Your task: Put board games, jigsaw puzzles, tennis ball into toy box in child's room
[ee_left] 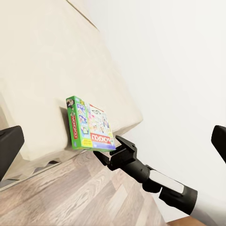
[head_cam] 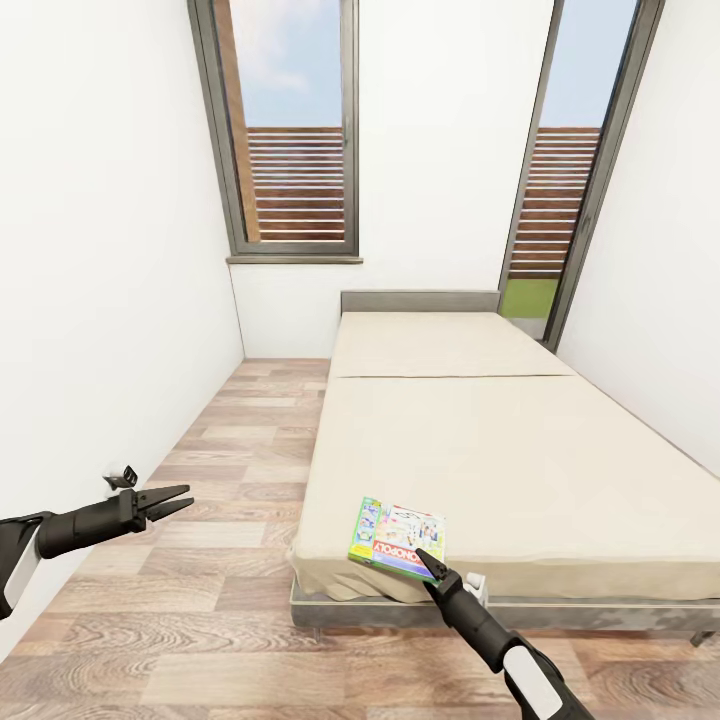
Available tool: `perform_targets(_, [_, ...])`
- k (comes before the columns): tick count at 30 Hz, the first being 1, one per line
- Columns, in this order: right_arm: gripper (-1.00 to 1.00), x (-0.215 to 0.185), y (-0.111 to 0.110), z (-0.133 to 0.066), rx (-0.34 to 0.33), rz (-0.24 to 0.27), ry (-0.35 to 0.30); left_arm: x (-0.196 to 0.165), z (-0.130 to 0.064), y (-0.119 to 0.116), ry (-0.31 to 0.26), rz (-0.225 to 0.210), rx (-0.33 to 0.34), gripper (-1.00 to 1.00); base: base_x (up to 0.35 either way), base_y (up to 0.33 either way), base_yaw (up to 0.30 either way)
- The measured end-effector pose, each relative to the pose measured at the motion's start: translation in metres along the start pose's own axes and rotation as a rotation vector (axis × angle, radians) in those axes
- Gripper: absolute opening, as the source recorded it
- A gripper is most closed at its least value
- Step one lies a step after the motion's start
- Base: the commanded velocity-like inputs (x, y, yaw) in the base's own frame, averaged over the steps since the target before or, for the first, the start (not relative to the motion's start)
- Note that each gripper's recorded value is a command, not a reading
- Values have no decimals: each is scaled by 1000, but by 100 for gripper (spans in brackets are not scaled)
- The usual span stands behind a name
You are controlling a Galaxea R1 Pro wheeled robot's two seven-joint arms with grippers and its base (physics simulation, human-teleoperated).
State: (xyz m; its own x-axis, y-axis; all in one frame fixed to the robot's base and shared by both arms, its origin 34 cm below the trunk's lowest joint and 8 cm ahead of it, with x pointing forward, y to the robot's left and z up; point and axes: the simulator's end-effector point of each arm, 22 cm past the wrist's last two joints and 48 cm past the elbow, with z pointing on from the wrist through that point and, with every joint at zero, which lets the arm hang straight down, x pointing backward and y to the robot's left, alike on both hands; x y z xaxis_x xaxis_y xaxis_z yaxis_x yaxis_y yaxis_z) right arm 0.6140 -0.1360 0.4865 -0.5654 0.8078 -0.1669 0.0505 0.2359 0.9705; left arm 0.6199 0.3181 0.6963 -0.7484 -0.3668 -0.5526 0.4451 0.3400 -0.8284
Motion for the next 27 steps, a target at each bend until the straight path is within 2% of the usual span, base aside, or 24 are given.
perform_targets(27, [100,1,0,0,1,2,2,0,0,0,-1,2,0,100,0,0,0])
